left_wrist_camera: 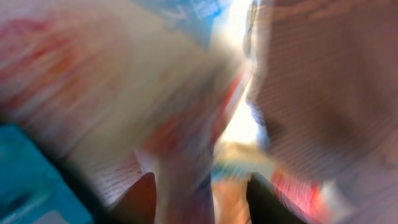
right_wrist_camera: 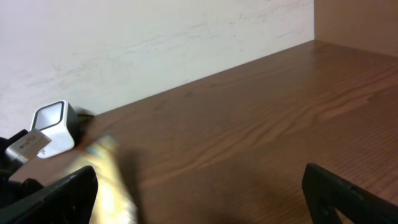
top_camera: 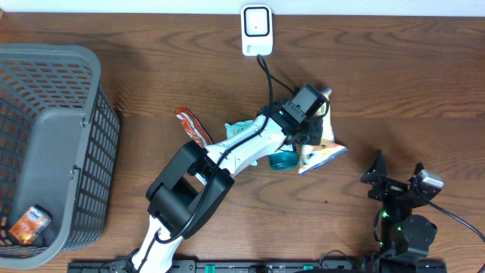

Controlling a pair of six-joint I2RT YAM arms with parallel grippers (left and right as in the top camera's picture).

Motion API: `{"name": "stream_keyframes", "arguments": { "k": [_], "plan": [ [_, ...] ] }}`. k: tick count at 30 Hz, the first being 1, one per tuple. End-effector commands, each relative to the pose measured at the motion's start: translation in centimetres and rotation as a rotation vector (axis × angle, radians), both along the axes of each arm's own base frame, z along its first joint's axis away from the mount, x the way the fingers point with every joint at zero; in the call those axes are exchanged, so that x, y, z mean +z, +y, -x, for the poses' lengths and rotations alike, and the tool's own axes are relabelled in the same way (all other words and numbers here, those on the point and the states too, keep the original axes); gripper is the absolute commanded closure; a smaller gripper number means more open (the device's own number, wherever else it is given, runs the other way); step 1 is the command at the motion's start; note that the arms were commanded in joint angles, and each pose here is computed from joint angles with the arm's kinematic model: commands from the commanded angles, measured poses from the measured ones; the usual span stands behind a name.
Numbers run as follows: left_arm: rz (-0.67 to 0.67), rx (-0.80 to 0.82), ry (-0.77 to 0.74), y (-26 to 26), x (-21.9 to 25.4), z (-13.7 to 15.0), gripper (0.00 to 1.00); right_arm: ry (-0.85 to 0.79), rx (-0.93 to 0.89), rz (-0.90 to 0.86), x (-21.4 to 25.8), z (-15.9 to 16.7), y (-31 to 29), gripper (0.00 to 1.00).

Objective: Scan the item barcode
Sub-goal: 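Carry the yellow rice bag over and lower it right of the mouthwash, then open the left gripper and withdraw it toward the basket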

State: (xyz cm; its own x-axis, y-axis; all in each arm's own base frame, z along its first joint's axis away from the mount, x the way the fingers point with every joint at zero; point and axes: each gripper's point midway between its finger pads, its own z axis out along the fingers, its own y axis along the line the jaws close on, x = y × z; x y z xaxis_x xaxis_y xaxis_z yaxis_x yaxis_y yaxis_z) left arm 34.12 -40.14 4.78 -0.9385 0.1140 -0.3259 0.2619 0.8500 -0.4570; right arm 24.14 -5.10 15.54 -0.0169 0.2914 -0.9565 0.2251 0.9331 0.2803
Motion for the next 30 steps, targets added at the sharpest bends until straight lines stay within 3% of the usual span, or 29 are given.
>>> {"name": "stream_keyframes", "arguments": {
  "k": [1, 3, 11, 15, 19, 23, 30],
  "plan": [
    [0.024, 0.030, -0.026, -0.2, 2.2, -0.7, 0.40, -0.003, 0.001, -0.012, 0.0, 0.0, 0.1, 0.01],
    [0.034, 0.021, -0.047, -0.2, 4.0, -0.7, 0.30, -0.003, 0.001, -0.012, 0.0, 0.0, 0.1, 0.01],
    [0.058, 0.046, -0.332, 5.2, 17.5, -3.0, 0.09, -0.003, 0.001, -0.012, 0.0, 0.0, 0.1, 0.01],
    [-0.033, 0.177, -0.516, 13.2, 24.2, -4.7, 0.05, -0.003, 0.001, -0.012, 0.0, 0.0, 0.1, 0.01],
    [-0.137, 0.414, -0.640, 23.5, 29.7, -5.4, 0.04, -0.003, 0.001, -0.012, 0.0, 0.0, 0.1, 0.01],
    [-0.196, 0.668, -0.638, 34.4, 32.6, -3.3, 0.03, -0.003, 0.001, -0.012, 0.0, 0.0, 0.1, 0.01],
    [-0.258, 1.268, -0.341, 49.4, 29.8, 5.4, 0.04, -0.003, 0.001, -0.012, 0.0, 0.0, 0.1, 0.01]
  ]
}}
